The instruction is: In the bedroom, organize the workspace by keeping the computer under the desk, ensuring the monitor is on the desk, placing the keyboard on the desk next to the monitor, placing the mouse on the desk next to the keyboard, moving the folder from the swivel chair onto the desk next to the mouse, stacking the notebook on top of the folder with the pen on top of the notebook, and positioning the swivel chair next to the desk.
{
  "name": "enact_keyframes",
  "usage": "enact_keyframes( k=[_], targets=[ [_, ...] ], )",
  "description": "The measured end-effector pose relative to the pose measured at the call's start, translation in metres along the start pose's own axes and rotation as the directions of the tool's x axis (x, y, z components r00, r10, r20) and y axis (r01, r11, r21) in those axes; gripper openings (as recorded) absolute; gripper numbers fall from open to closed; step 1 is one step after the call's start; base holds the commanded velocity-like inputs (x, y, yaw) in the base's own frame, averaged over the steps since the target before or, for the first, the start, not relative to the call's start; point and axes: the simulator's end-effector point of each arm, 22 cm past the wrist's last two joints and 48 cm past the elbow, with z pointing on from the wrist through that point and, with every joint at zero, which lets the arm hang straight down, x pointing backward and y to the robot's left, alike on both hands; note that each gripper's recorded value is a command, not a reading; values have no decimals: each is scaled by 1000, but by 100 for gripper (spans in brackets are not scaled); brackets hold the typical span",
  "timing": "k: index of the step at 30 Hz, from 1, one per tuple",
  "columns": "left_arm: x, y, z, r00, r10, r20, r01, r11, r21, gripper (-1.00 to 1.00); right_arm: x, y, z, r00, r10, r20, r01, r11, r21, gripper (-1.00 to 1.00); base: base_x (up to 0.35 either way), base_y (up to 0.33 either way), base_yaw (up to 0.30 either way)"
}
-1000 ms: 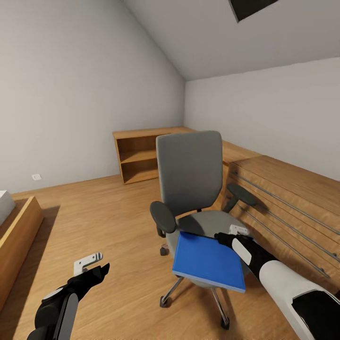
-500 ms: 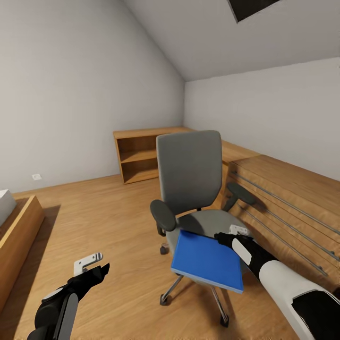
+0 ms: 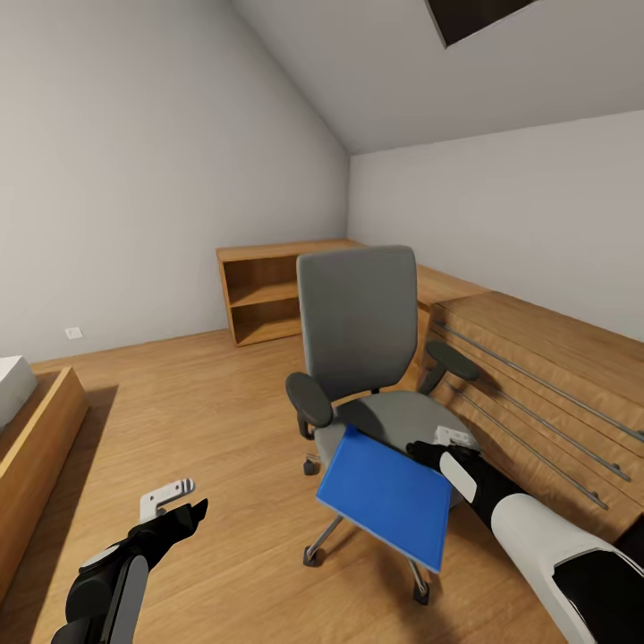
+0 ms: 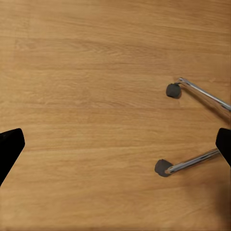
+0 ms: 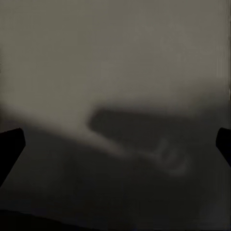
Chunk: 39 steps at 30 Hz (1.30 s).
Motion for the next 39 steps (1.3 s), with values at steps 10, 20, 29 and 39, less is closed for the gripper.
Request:
enact_keyframes(
  k=[10, 20, 29, 39],
  targets=[
    [-18, -6, -11, 1000, 0, -1, 0, 1000, -1, 100, -15, 2, -11, 1000, 4, -6, -4, 1000, 4, 100, -1, 0, 0],
    [-35, -11, -21, 1000, 0, -3, 0, 1000, -1, 100, -33, 7, -24, 1000, 5, -2, -5, 1000, 3, 100, 0, 0, 0],
    [-48, -16, -30, 1000, 0, -8, 0, 1000, -4, 100, -67, 21, -39, 999, 6, 38, -5, 1000, -24, 100, 0, 0, 0],
    [-39, -17, -31, 998, 3, -67, -4, 1000, -17, 100, -123, 52, -65, 992, 3, 126, 7, 996, -84, 100, 0, 0, 0]
  ],
)
